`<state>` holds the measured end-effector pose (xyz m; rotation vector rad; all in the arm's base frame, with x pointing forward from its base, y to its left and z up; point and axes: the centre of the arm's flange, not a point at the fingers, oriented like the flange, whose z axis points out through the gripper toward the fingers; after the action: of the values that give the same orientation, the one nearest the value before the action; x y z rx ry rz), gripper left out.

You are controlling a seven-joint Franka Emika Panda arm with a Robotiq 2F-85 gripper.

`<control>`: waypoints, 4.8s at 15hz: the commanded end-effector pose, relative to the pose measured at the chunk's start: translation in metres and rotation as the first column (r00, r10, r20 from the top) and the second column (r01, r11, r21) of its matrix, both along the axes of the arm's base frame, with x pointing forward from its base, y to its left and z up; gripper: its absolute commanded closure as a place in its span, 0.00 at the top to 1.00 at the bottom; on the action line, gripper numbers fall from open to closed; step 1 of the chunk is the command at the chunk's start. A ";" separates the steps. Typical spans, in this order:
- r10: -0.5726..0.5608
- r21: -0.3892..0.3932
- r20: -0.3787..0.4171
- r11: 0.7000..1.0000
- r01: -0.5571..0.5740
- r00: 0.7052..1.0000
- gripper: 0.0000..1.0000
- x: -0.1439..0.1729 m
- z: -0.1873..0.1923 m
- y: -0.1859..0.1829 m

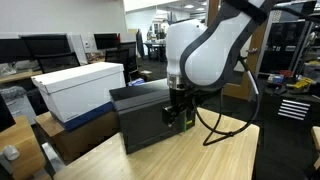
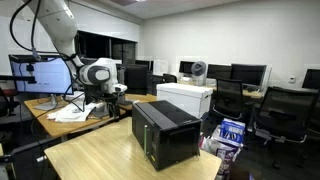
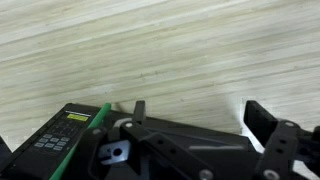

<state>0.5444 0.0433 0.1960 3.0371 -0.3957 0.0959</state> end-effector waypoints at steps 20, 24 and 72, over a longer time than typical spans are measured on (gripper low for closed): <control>0.000 0.000 0.000 1.000 0.000 1.000 1.00 0.000 0.000 0.000; -0.009 -0.027 0.011 1.000 0.009 1.000 1.00 -0.001 -0.007 -0.001; -0.008 -0.253 0.382 0.961 0.113 0.924 0.07 -0.048 -0.153 -0.044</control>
<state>0.5407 -0.0590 0.0577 2.6576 -0.5489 0.7729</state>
